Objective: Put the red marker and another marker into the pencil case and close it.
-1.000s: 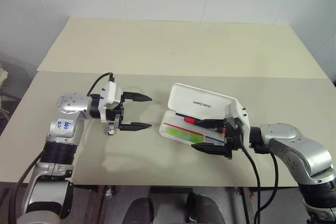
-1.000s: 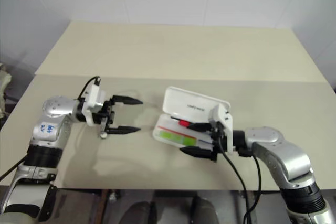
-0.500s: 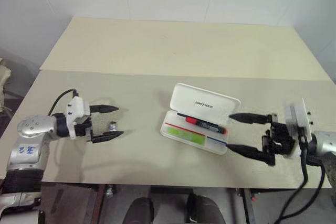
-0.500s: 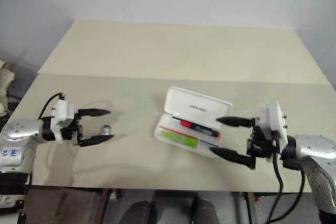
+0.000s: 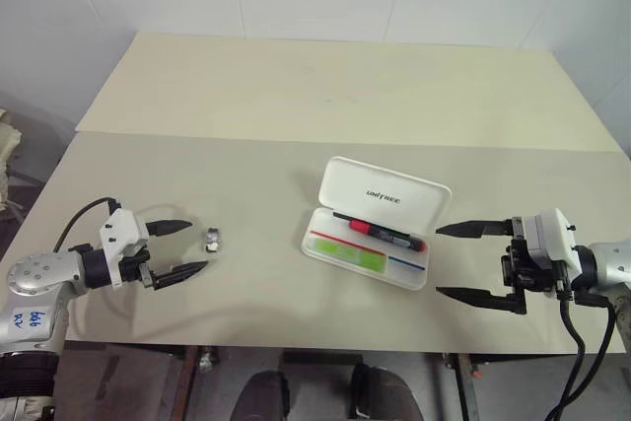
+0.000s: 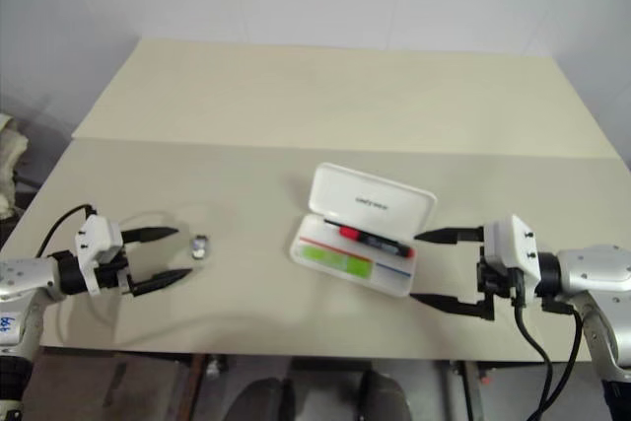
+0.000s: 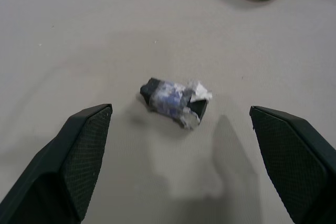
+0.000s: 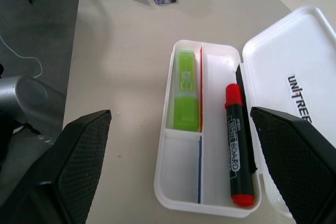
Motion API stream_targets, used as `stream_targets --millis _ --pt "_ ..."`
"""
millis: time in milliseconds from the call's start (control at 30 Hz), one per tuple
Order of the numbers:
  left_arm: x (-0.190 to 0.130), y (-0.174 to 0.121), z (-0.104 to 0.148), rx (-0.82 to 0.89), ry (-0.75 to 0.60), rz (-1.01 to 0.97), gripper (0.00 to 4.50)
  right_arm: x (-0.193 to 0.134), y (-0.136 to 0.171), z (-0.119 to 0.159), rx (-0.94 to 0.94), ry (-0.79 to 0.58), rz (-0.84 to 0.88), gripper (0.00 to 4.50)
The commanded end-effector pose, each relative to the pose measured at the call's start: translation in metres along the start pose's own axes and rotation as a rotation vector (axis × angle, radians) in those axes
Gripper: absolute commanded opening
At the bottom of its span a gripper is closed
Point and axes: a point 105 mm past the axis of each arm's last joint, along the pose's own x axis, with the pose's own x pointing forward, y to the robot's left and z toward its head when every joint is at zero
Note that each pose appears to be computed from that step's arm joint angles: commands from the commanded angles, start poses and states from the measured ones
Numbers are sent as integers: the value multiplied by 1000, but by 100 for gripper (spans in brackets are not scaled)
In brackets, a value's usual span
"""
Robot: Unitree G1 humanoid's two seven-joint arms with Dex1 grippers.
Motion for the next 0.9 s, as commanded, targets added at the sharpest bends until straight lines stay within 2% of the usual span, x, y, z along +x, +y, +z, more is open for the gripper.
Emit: stream_targets --millis 33,133,333,500,667,900 --pt "1 3 -1 5 -3 23 450 3 0 7 -47 13 6 448" --pt "6 0 -2 -28 -28 53 450 5 1 8 -48 15 9 448" --pt "16 -25 -4 -117 -90 101 450 9 4 9 -41 7 22 448" --pt "20 -25 -2 -192 -143 261 450 13 5 10 -37 0 33 448" --pt "28 -26 -6 -258 -162 433 450 15 6 10 -32 -5 35 448" --pt "50 -42 -9 -325 -129 521 450 17 6 13 -34 -14 31 448"
